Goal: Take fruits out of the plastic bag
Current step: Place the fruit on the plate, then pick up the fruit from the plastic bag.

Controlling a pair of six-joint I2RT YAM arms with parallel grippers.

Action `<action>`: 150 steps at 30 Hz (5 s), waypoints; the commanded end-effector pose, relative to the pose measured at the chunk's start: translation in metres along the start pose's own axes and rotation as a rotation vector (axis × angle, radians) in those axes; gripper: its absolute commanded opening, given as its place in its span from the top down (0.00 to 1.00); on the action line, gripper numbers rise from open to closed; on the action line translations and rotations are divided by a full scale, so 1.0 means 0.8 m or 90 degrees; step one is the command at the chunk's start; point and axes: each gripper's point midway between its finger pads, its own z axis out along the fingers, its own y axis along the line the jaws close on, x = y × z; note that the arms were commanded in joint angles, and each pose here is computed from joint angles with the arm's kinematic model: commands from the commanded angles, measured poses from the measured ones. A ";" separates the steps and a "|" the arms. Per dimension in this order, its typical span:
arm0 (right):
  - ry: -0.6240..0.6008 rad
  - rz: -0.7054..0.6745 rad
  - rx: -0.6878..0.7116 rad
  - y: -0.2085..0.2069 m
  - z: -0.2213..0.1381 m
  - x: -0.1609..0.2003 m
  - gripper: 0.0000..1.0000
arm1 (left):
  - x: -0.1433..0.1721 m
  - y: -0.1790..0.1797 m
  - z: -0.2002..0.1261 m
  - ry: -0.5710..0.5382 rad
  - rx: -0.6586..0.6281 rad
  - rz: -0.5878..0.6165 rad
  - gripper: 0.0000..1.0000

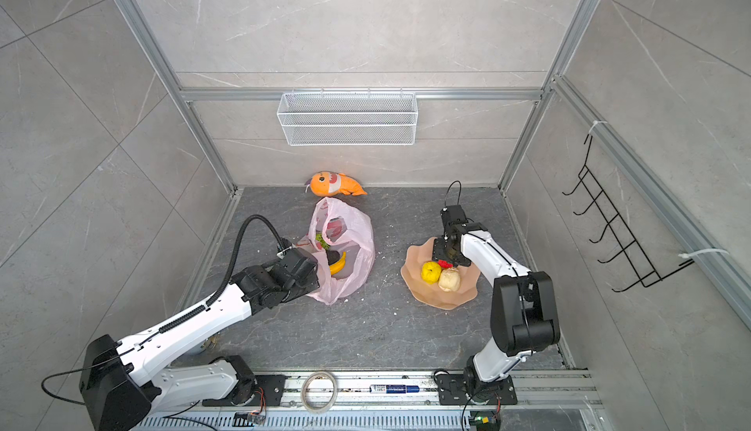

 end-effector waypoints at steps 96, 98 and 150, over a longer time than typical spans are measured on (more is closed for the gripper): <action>-0.084 -0.289 -0.293 0.540 0.031 0.007 0.21 | -0.035 0.077 -0.020 -0.070 -0.144 -0.046 1.00; -0.066 -0.291 -0.286 0.539 0.052 0.015 0.21 | -0.035 0.076 -0.018 -0.069 -0.142 -0.049 1.00; -0.078 -0.330 -0.310 0.483 -0.078 0.011 0.58 | -0.044 0.071 -0.030 -0.094 -0.089 -0.072 1.00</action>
